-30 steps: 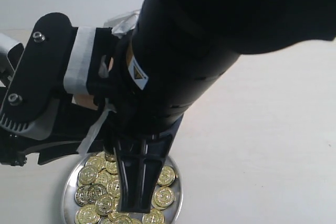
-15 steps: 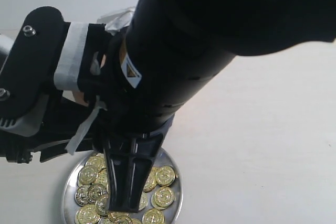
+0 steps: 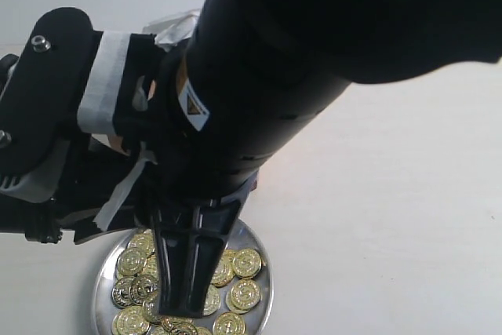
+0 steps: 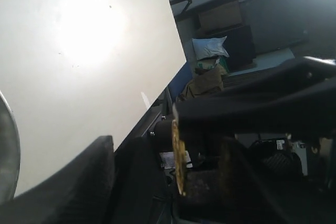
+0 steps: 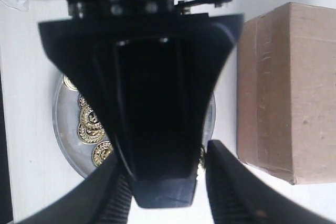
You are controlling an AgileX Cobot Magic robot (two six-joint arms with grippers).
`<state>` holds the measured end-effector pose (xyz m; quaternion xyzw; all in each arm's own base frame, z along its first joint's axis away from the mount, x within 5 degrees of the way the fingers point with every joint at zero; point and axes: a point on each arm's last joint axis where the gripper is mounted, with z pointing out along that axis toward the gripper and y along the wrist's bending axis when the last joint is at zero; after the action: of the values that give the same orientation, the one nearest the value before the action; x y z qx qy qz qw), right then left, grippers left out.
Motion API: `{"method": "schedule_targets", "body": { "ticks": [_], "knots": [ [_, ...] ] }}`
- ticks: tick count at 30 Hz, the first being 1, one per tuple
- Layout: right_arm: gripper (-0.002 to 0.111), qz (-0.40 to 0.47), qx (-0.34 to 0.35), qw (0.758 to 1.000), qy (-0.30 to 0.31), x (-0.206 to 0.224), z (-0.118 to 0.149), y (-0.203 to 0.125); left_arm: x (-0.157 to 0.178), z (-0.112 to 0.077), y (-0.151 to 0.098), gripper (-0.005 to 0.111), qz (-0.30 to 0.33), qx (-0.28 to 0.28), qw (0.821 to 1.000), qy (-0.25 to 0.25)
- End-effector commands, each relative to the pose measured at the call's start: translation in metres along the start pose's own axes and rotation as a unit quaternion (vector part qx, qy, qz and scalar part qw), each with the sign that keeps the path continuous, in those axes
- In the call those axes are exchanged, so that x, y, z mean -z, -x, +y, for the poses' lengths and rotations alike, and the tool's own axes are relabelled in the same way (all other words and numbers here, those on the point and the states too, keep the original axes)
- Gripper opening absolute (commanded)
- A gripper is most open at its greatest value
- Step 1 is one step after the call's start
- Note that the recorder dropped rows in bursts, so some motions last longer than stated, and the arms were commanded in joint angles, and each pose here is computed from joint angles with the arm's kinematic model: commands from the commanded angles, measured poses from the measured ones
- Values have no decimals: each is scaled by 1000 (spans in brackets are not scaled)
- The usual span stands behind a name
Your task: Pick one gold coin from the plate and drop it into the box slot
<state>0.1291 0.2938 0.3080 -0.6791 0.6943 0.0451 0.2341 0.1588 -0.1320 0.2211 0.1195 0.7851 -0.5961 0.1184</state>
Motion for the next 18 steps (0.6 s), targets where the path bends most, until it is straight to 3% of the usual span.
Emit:
{"method": "schedule_targets", "body": {
  "ticks": [1,4,14,18],
  "knots": [
    [27,-15,-1,1000,-5,2,-1,3,-1,-2,1,42,1,-9,1000,-11],
    [27,-19,-1,1000,-6,2,-1,4,-1,-2,1,29,-2,-8,1000,-13],
    [27,-28,1,1000,-9,-7,-2,8,-1,-3,2,28,-5,-9,1000,-14],
    [27,-30,1,999,-10,-8,-2,9,-1,-3,2,5,-7,-8,1000,-15]
  ]
}}
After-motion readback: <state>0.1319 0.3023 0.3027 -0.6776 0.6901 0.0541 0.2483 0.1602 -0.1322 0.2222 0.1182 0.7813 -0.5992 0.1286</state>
